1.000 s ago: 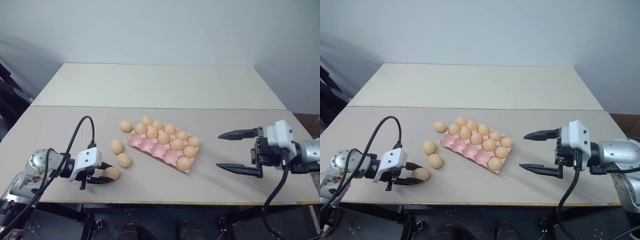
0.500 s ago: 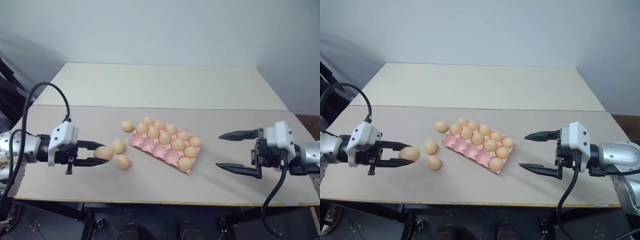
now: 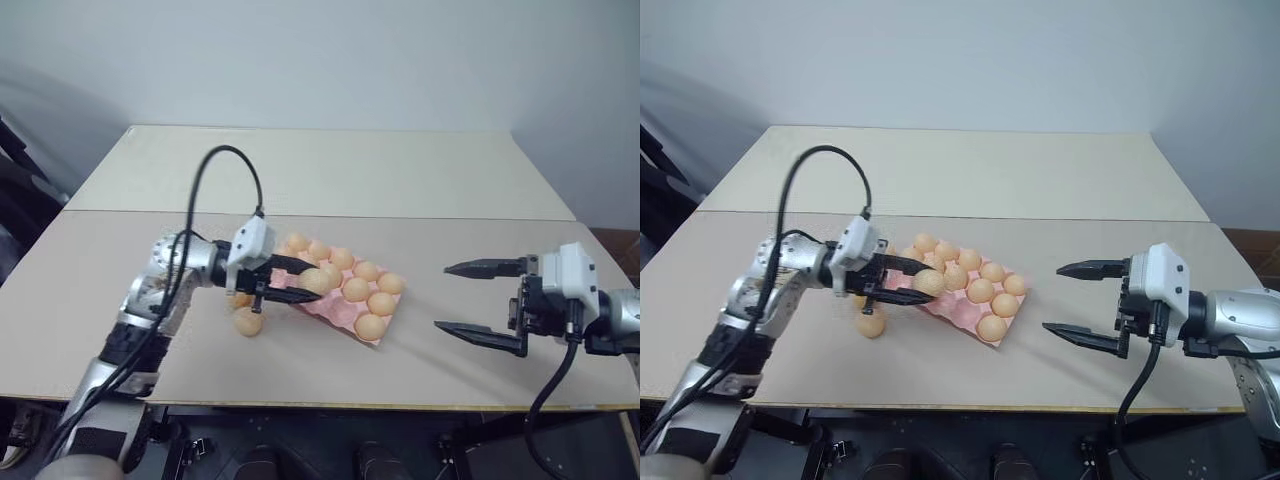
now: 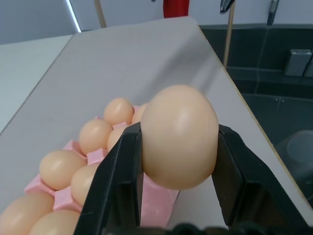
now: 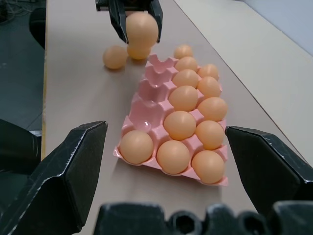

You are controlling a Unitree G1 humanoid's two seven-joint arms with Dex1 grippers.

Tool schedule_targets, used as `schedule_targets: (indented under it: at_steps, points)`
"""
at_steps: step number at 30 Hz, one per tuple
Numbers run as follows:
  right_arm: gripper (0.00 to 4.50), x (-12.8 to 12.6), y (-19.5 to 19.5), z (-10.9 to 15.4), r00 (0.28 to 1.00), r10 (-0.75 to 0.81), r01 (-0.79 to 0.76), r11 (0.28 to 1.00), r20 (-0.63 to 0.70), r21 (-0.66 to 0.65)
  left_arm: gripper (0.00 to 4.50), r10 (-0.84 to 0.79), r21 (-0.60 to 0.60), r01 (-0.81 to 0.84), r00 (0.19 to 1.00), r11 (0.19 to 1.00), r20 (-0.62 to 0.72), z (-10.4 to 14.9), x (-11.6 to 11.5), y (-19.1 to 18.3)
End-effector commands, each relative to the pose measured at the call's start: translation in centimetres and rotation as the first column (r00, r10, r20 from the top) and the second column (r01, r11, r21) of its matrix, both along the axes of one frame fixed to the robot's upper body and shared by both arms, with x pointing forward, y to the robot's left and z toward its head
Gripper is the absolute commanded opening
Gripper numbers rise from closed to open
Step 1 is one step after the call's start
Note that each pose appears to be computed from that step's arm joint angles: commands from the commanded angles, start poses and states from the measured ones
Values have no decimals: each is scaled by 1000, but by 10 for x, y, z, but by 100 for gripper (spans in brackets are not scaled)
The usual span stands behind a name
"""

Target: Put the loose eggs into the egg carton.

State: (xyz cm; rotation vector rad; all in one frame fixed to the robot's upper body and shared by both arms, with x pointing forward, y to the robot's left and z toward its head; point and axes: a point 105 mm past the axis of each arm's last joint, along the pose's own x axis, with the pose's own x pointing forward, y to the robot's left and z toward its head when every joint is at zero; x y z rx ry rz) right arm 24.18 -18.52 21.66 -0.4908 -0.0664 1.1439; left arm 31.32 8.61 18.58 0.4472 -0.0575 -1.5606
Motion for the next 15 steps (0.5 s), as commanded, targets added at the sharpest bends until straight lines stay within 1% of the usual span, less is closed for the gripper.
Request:
schedule_targets:
  at_steps: [1,11,13,14,15]
  points:
    - [450,-9,3,13,999,15,-16,1000,49,10,186,-22,28,20,999,999,48,-3,7,-12]
    - [450,-12,4,15,999,16,-17,999,46,28,186,-56,65,53,997,996,52,-19,11,-41]
    - [450,-11,5,14,999,13,-15,999,47,28,236,-39,83,34,998,996,57,-23,13,-44]
    - [450,-11,5,14,999,12,-14,999,47,29,254,-36,88,30,998,996,59,-24,13,-45]
    - [450,-11,5,14,999,11,-13,999,47,29,290,-33,89,27,997,996,65,-25,13,-45]
